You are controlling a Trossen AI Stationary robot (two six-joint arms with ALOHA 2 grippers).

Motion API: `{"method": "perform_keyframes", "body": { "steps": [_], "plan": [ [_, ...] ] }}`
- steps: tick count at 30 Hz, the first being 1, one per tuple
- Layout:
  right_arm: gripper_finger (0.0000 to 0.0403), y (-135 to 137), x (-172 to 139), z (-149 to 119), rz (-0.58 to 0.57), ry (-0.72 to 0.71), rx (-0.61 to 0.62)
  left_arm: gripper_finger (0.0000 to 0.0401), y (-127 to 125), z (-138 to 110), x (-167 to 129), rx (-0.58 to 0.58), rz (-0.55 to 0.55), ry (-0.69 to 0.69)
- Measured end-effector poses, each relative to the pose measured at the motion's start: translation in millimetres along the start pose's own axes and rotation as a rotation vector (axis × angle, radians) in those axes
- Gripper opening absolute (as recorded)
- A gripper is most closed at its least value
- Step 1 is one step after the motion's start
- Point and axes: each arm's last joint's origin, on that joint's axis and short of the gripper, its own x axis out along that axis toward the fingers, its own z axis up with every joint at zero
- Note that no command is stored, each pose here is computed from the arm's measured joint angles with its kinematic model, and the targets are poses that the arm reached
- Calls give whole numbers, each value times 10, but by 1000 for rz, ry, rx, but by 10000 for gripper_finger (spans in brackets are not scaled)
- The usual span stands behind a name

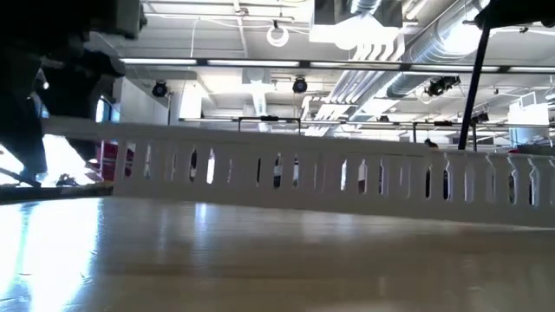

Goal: Ziptie cables
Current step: Close the white cable duct

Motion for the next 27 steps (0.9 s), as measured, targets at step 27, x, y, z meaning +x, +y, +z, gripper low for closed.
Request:
{"method": "perform_keyframes", "body": {
  "steps": [27],
  "plan": [
    [135,-894,377,-683,-195,844,276,226,686,262,270,-2,282,-56]
  ]
}}
